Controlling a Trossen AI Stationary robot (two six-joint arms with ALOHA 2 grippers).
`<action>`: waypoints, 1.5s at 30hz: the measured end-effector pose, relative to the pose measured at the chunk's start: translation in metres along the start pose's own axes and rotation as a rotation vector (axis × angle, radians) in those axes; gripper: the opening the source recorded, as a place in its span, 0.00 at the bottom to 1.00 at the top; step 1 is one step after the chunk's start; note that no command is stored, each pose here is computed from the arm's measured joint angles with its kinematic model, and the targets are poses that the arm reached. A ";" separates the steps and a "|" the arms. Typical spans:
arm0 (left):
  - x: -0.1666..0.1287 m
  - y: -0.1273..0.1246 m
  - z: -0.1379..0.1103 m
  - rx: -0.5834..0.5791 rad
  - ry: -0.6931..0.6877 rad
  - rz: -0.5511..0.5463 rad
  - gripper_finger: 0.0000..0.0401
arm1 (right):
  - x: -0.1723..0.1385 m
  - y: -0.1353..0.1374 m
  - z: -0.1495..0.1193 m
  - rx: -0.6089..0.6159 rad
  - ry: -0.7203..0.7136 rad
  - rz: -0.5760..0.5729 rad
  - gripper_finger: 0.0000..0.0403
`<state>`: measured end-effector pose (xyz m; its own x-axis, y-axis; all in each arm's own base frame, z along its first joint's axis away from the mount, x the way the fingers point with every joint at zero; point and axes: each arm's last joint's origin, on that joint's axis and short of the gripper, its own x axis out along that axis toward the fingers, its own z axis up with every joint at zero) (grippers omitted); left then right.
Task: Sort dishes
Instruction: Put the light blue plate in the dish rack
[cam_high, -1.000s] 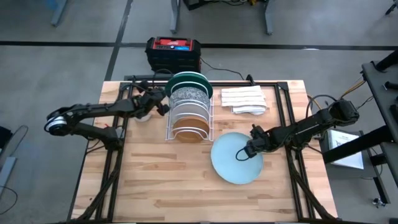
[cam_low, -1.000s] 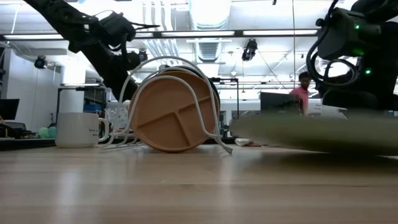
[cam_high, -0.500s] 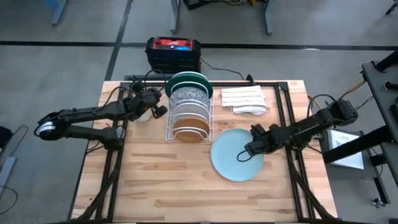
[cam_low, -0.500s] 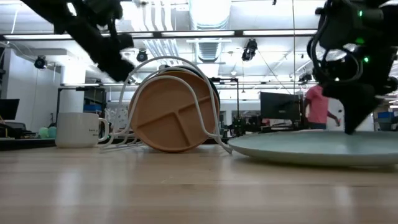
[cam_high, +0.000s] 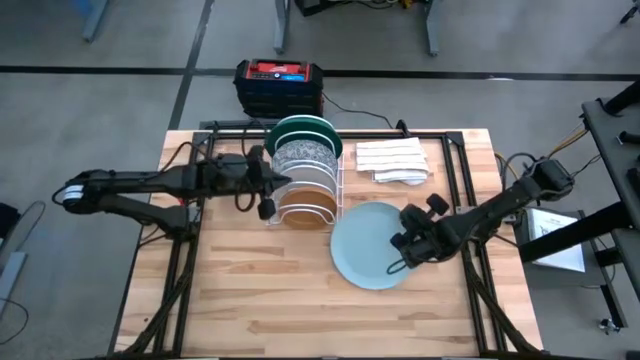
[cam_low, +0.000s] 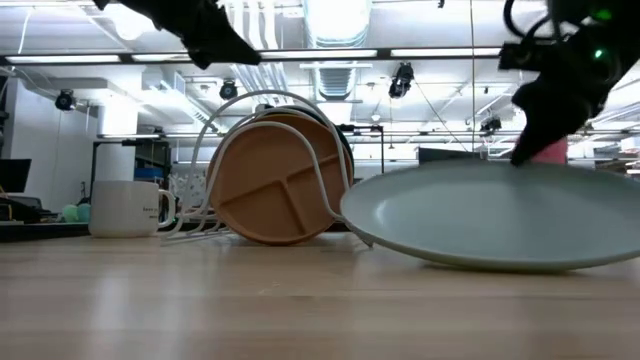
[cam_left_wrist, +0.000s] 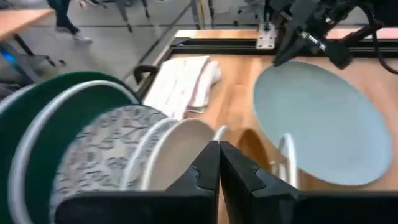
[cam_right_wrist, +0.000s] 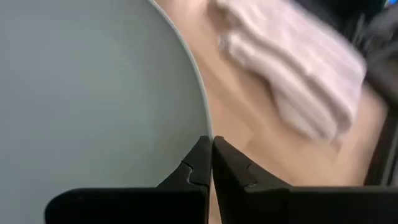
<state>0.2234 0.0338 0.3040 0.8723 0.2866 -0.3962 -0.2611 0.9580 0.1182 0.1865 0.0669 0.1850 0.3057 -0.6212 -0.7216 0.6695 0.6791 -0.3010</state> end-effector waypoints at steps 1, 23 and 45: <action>0.002 -0.003 0.001 -0.006 0.005 -0.011 0.00 | -0.003 0.001 0.000 -0.019 -0.031 -0.003 0.00; 0.085 -0.051 0.005 -0.013 0.188 -0.328 0.00 | -0.076 0.022 0.017 -0.424 -0.488 -0.003 0.00; 0.077 -0.079 0.004 0.078 0.180 -0.540 0.00 | -0.058 0.018 0.003 0.280 0.227 0.248 0.00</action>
<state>0.3129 -0.0199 0.2676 0.7877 -0.2417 -0.5667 0.2393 0.9676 -0.0801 0.1832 0.1145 0.2237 0.3448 -0.3302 -0.8787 0.7622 0.6449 0.0567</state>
